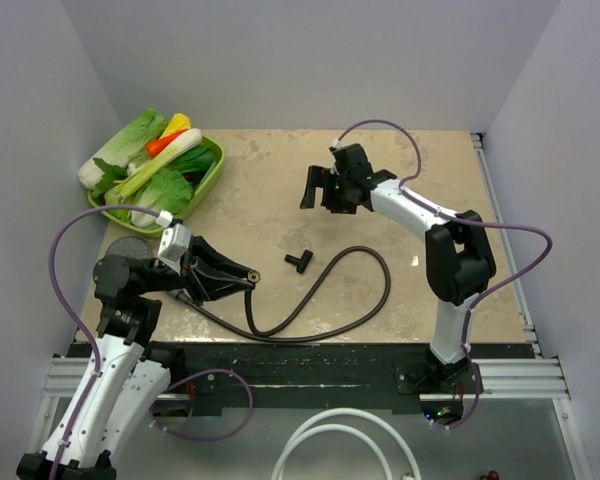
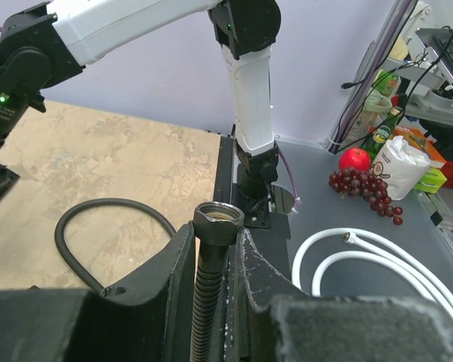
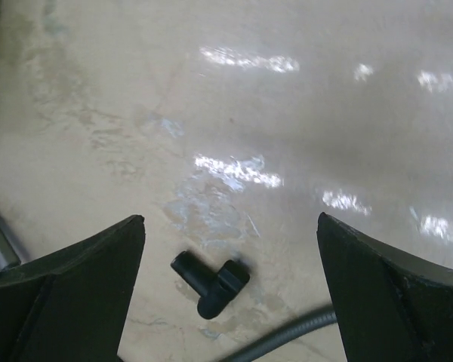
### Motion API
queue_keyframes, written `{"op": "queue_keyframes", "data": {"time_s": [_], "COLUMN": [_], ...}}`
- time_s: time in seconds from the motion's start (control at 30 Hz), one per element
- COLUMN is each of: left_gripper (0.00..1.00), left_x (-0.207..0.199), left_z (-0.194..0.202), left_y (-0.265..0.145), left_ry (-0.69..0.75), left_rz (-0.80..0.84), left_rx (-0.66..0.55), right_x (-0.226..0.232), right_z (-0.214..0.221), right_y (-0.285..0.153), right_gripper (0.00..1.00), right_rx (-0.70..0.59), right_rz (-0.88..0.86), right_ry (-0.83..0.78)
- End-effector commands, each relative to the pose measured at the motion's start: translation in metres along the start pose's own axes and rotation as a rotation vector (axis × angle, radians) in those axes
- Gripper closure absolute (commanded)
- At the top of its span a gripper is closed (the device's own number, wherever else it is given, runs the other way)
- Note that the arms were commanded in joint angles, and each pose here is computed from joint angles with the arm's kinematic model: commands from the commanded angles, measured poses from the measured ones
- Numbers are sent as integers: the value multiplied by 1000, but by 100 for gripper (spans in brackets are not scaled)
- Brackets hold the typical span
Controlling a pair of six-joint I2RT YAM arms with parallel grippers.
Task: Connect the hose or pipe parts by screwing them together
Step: Place the adaptor at the center of the board.
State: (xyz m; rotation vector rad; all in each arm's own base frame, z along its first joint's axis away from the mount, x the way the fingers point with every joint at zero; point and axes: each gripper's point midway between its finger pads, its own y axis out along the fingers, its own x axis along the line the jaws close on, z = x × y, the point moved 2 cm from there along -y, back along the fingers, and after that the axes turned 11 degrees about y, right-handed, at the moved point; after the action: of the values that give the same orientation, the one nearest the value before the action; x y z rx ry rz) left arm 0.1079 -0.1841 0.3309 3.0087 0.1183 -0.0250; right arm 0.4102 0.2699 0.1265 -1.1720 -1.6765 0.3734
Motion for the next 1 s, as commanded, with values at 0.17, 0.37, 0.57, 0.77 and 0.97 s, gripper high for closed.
{"op": "queue_keyframes", "data": {"time_s": [0.17, 0.37, 0.57, 0.77, 0.97], "left_gripper": [100, 100, 100, 100, 100], "left_x": [3, 2, 0, -2, -3], "left_z": [-15, -15, -14, -16, -16], "left_y": [1, 1, 0, 0, -1], "left_ry": [64, 62, 72, 84, 95], "left_rz": [-10, -12, -11, -8, -9], "left_rx": [-21, -20, -14, -10, -3], "right_x": [6, 15, 0, -8, -16], "right_z": [29, 64, 85, 101, 114], "right_y": [-31, -16, -3, 8, 19], "right_gripper": [3, 11, 21, 22, 25], "right_rx": [-138, -101, -59, -30, -4], "right_rz": [271, 380, 414, 446, 475], "right_ry": [232, 194, 212, 214, 222]}}
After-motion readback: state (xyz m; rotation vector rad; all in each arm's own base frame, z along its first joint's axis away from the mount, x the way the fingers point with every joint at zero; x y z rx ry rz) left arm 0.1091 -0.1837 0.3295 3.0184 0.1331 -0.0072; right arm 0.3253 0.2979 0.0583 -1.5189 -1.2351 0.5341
